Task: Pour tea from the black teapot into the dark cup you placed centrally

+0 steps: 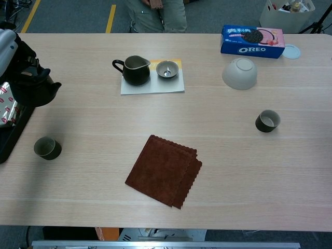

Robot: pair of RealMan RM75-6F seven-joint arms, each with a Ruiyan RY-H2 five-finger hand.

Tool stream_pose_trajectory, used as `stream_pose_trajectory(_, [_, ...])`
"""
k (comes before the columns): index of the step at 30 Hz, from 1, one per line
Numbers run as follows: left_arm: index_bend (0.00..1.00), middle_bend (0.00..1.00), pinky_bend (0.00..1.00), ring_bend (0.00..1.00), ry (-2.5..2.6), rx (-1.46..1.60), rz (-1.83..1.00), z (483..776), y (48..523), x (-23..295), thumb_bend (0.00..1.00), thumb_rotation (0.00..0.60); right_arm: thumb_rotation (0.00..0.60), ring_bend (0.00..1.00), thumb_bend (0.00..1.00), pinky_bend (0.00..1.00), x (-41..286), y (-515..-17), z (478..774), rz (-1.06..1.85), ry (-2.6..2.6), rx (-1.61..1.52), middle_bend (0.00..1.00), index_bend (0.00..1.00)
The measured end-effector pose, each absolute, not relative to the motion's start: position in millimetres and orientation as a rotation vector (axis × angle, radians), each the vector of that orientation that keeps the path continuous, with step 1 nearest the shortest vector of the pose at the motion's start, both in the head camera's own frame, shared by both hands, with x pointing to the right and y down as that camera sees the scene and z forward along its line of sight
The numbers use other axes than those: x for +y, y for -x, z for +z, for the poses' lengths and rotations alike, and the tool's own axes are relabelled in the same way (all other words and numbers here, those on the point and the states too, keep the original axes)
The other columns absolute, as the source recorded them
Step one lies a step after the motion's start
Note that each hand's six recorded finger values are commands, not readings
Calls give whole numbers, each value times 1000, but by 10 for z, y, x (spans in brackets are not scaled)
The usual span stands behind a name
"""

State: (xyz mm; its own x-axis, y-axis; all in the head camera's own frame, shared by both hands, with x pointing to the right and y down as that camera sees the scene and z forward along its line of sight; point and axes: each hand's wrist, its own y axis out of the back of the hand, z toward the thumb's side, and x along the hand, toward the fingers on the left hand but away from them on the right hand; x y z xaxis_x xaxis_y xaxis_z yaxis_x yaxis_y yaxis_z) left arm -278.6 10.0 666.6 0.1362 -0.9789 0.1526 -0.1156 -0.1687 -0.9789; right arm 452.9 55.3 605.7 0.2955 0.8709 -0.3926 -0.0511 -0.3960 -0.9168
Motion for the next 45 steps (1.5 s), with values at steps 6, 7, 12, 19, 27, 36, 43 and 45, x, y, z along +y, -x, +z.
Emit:
stream_pose_trajectory(6, [1000,1000,130,867,1490,1124,-1170,6639,2819,131,305,542,600,40,118,134,503,-4383,6312,1290,1645,-641,203,219])
stream_pose_trajectory(7, [1000,1000,130,867,1492,1124,-1172,6639,2826,138,305,542,600,40,117,134,501,-4381,6355,1301,1646,-632,203,219])
stream_pose_trajectory(12, [1000,1000,130,867,1503,1119,-1177,6645,2841,171,305,545,600,40,115,133,513,-4403,6592,1369,1645,-570,203,219])
stream_pose_trajectory(19, [1000,1000,130,867,1512,1128,-1179,6642,2858,196,305,561,600,41,115,134,494,-4367,6899,1429,1620,-481,203,248])
stream_pose_trajectory(27, [1000,1000,130,866,1506,1140,-1187,6621,2931,217,305,571,600,40,115,133,386,-4249,7240,1474,1602,-424,203,263])
stream_pose_trajectory(36, [1000,1000,130,866,1504,1148,-1192,6597,3004,230,305,585,600,41,114,133,267,-4094,7504,1499,1581,-396,204,267])
stream_pose_trajectory(43, [1000,1000,130,866,1510,1149,-1198,6601,3039,242,305,587,600,41,117,134,221,-4003,7665,1525,1576,-379,209,289])
stream_pose_trajectory(45, [1000,1000,130,866,1511,1148,-1200,6604,3046,246,306,588,600,42,120,134,218,-3978,7716,1533,1572,-371,210,298])
